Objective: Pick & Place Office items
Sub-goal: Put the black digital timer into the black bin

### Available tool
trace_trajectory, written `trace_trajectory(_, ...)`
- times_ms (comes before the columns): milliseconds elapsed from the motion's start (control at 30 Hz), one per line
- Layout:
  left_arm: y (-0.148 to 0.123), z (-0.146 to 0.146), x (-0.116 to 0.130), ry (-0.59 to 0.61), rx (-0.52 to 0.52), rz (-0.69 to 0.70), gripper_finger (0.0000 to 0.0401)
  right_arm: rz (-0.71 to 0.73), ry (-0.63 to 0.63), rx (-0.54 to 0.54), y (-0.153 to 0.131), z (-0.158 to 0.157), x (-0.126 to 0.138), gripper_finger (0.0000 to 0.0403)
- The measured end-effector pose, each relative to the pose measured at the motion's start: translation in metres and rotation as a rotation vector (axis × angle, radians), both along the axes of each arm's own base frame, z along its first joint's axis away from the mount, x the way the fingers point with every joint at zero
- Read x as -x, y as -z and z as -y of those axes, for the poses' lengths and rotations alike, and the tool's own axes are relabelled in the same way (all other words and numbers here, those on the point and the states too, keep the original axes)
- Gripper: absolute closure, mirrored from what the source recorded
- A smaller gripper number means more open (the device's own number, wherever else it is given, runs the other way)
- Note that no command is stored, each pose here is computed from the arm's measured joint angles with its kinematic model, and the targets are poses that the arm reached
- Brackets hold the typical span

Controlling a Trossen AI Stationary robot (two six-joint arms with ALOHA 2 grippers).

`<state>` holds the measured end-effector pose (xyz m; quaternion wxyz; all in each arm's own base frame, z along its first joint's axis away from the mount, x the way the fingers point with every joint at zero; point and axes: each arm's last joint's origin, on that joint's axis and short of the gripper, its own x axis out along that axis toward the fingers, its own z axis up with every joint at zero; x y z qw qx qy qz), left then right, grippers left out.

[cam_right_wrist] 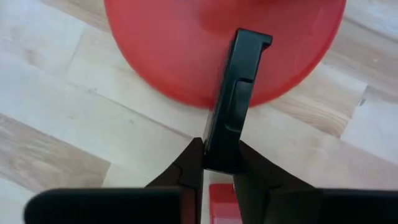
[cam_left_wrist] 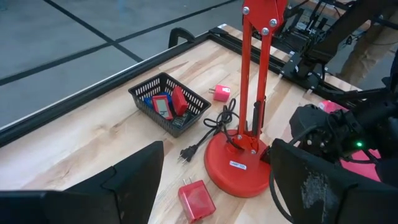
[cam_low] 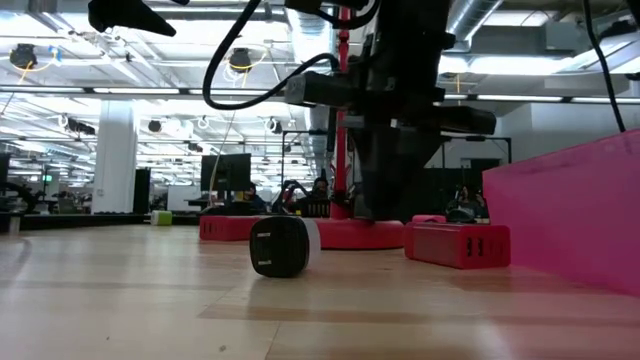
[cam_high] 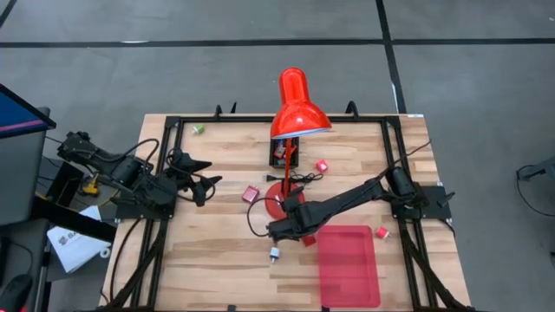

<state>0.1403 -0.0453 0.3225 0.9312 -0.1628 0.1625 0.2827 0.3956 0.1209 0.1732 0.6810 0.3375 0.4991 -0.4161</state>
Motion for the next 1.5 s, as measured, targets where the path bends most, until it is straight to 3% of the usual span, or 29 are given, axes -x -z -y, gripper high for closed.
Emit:
trace_trajectory(367, 0.0, 0.0, 0.0, 0.001, 0.001, 0.001, 0.0116, -0.053, 0.051, 0.044, -0.018, -0.024, 0.027, 0.0352)
trace_trajectory(533, 0.0, 0.0, 0.0, 0.0, 0.0, 0.0, 0.0116, 0.016, 0.096, 0.108, -0.053, -0.03, 0.049, 0.0352)
trace_trajectory(767, 0.0, 0.0, 0.0, 0.005, 0.005, -0.001, 0.0116, 0.039, 0.202, 0.268, -0.109, -0.009, 0.093, 0.0352)
trace_trajectory(933, 0.005, 0.004, 0.003, 0.115, 0.008, -0.097, 0.0116, 0.109, 0.17, 0.342, -0.144, 0.023, 0.122, 0.0352)
trace_trajectory(1067, 0.011, 0.007, 0.009, 0.174, 0.013, -0.182, 0.0116, 0.094, 0.137, 0.37, -0.149, 0.062, 0.153, 0.0352)
trace_trajectory(1200, 0.014, 0.01, 0.014, 0.196, 0.007, -0.213, 0.0116, 0.238, 0.057, 0.292, -0.142, 0.099, 0.182, 0.0352)
trace_trajectory(1367, 0.013, 0.008, 0.014, 0.11, -0.011, -0.158, 0.0116, 0.563, 0.004, 0.13, -0.124, 0.149, 0.202, 0.0352)
trace_trajectory(1500, 0.01, 0.006, 0.011, 0.05, -0.001, -0.1, 0.0116, 0.617, -0.017, 0.038, -0.101, 0.183, 0.203, 0.0352)
